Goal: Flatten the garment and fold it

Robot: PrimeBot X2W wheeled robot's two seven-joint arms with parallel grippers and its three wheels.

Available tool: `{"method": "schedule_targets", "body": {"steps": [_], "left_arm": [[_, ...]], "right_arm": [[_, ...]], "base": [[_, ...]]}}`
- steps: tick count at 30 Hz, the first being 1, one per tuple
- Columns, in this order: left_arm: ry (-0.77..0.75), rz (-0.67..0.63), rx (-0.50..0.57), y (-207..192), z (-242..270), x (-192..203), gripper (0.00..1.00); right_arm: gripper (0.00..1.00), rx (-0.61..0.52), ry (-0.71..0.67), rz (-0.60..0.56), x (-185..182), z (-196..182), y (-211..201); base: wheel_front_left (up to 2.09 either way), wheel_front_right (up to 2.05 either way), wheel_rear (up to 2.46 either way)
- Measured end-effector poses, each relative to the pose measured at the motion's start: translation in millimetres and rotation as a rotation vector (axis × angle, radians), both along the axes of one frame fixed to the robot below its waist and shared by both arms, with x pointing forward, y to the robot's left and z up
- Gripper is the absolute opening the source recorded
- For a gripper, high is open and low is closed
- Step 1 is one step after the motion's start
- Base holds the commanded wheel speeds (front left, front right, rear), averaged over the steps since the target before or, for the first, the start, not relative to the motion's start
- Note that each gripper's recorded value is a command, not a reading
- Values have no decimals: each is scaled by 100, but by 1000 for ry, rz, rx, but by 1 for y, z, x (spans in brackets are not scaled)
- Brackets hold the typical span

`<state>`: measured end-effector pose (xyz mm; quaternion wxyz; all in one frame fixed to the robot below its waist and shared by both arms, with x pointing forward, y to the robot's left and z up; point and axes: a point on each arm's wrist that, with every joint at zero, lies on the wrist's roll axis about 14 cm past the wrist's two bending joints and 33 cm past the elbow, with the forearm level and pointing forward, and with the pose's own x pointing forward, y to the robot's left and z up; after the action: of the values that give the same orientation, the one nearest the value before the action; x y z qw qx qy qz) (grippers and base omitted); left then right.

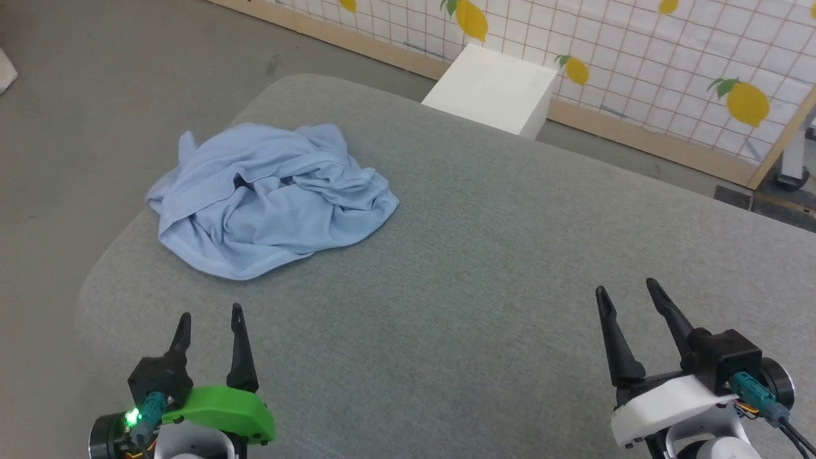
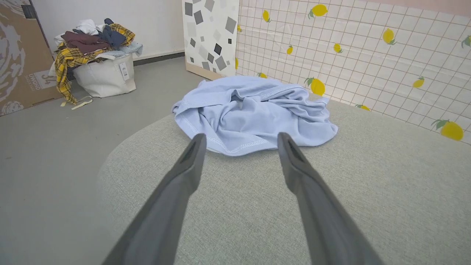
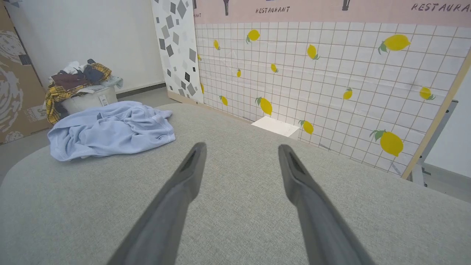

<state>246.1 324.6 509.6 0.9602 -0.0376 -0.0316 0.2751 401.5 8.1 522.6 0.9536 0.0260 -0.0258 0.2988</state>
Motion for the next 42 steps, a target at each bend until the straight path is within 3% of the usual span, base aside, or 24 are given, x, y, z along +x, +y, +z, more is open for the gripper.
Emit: {"method": "schedule_targets", "body": {"steps": [29,37,42], "left_arm": [[-17,282,-32,41,-11,-87,100],[-15,287,-33,45,-9,-83,100],[-37,196,15,62,21,-40,100]], "right_arm": [[100,50,-13,216,-14,5,75],[100,52,2,210,-12,0,73],[100,38,1,202,-4,-1,73]], "base": [[0,0,0],[0,0,0],[0,0,0]]}}
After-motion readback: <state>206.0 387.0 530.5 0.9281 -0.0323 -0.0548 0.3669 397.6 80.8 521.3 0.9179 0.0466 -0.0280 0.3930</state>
